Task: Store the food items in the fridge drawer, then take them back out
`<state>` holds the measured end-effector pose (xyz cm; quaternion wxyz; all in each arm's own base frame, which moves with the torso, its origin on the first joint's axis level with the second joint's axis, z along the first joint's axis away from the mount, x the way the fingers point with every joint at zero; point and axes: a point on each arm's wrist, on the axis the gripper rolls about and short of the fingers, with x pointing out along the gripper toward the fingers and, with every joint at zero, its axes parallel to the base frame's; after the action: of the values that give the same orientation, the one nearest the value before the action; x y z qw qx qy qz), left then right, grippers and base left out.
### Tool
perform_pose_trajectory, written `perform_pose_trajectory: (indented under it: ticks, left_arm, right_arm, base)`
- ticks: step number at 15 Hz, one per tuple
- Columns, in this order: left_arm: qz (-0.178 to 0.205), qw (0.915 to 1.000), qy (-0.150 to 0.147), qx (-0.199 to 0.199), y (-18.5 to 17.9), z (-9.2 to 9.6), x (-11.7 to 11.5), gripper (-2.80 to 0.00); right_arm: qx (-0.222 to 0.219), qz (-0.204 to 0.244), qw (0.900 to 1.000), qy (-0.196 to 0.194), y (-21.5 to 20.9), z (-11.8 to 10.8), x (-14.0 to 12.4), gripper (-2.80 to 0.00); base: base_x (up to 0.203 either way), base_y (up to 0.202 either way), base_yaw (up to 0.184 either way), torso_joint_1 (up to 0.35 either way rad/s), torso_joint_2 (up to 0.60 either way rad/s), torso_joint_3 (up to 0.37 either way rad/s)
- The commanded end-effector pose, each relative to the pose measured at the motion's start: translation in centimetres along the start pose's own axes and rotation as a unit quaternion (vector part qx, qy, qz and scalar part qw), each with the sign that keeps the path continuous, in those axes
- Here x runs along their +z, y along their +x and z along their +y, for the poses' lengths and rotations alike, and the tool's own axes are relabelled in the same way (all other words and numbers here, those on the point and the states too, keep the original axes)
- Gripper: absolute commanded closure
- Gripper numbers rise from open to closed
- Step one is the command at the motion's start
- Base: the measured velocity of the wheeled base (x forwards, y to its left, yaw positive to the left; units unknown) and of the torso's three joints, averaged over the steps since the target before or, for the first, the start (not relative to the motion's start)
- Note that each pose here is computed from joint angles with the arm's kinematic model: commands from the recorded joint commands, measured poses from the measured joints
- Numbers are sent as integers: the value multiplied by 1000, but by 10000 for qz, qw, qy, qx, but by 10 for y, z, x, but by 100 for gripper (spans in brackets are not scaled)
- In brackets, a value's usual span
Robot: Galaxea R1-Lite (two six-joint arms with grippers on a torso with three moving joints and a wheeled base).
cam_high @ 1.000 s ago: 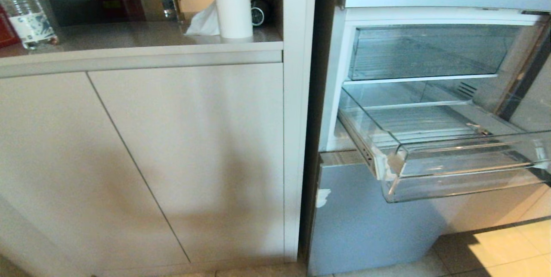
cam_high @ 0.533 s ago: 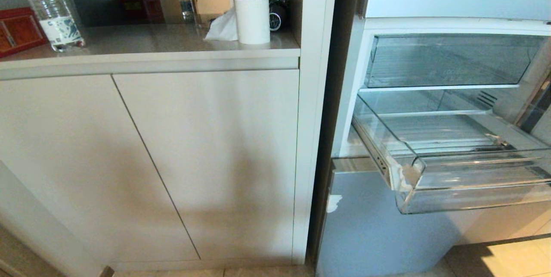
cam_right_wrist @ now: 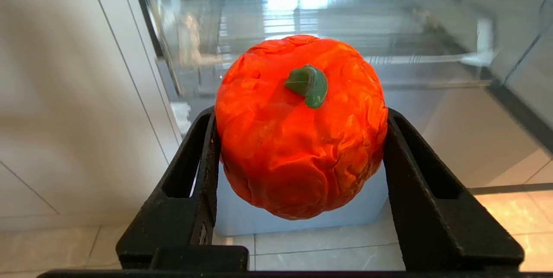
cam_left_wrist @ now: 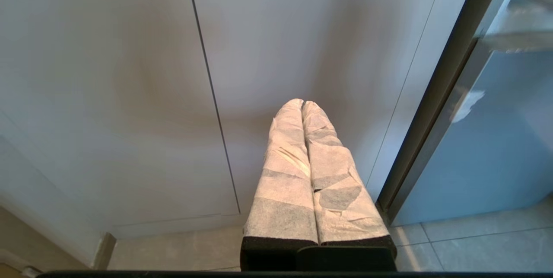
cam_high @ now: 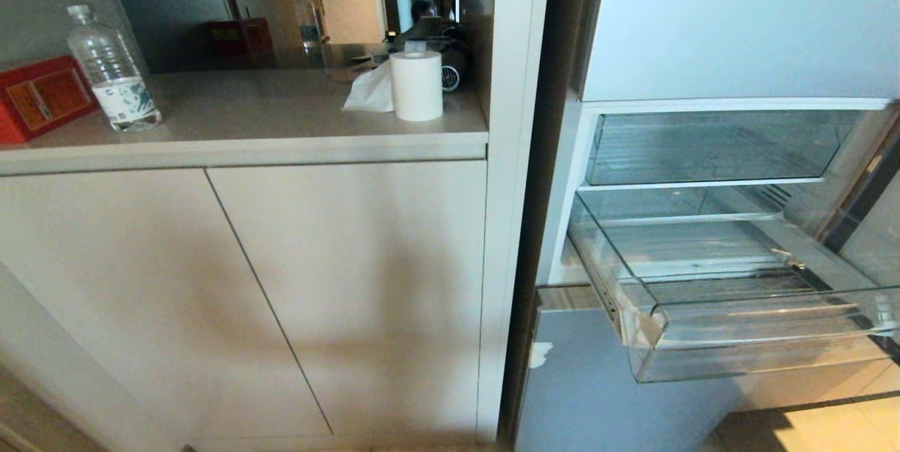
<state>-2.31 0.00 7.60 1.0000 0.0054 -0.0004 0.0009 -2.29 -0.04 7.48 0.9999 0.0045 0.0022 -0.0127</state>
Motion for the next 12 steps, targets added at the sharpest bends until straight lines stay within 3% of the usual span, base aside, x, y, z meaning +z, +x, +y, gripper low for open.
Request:
perform_pose_trajectory:
  ticks: [1, 3, 6, 9, 12]
  left_arm:
    - [4, 10000, -1, -1, 0, 0, 0, 0]
    - [4, 10000, -1, -1, 0, 0, 0, 0]
    - [4, 10000, 2, -1, 0, 0, 0, 0]
    - [4, 10000, -1, -1, 0, 0, 0, 0]
    - [4, 10000, -1, -1, 0, 0, 0, 0]
  right_arm:
    - [-4, 8, 10000, 1, 0, 0, 0, 0]
    - [-4, 8, 10000, 39, 0, 0, 0, 0]
    - [27, 34, 10000, -35, 1, 0, 0, 0]
    - [60, 623, 9980, -103, 12, 0, 5, 0]
    - [160, 1092, 9937, -198, 38, 2, 32, 0]
  base:
    - [0, 0, 0, 292, -576, -286]
    - [0, 0, 0, 205, -410, -201]
    - [0, 0, 0, 25, -52, -23]
    - [0, 0, 0, 0, 0, 0]
    - [0, 0, 0, 0, 0, 0]
